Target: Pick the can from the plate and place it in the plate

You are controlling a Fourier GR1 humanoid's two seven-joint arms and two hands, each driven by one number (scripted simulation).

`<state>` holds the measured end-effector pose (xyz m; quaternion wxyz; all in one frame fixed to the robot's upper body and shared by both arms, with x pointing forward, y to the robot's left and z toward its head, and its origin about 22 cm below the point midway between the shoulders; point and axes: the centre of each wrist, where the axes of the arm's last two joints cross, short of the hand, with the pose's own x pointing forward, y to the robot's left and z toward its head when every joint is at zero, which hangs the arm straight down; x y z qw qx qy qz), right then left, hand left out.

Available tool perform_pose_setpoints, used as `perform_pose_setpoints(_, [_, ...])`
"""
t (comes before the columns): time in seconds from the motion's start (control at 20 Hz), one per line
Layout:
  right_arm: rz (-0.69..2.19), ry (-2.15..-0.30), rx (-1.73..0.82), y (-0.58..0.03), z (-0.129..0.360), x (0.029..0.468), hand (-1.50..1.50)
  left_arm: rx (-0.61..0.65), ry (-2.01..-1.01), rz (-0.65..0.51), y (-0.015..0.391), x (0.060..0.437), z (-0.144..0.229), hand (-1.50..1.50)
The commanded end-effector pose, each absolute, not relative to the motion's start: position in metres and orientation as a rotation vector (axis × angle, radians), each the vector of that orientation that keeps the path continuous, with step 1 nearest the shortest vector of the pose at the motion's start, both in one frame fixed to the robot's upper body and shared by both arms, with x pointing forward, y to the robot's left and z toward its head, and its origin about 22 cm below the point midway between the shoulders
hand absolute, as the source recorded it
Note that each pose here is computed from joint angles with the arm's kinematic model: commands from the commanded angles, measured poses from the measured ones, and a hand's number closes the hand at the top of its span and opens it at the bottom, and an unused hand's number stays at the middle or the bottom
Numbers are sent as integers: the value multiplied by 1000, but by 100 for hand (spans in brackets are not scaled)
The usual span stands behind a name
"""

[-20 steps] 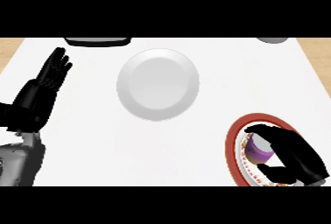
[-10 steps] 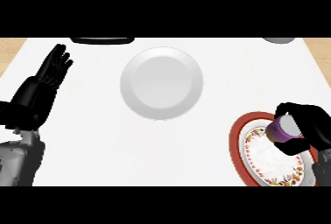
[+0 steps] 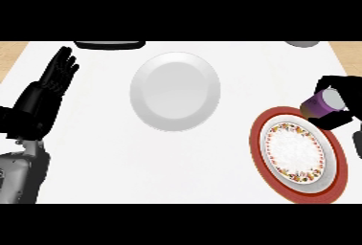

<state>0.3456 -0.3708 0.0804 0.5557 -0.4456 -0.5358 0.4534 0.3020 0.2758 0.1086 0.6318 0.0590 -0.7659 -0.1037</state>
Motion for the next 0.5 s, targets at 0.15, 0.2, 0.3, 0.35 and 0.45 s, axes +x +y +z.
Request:
perform_pose_setpoints(0.15, [978,-1675,-820,-320,118,356,150,155,-1754,-222,295,297,94,0])
perform_pose_setpoints(0.2, [956,-1693,-768,-304,121,360,150,147,-1743,-218,281,301,105,0])
perform_pose_setpoints(0.3, [964,-1743,-690,-303,142,356,150,149,-1741,-222,291,292,90,0])
perform_pose_setpoints(0.35, [923,-1763,-666,-289,146,361,150,155,-1741,-226,293,302,97,0])
perform_pose_setpoints(0.45, [951,-1759,-645,-268,156,355,150,134,-1732,-217,281,285,97,0])
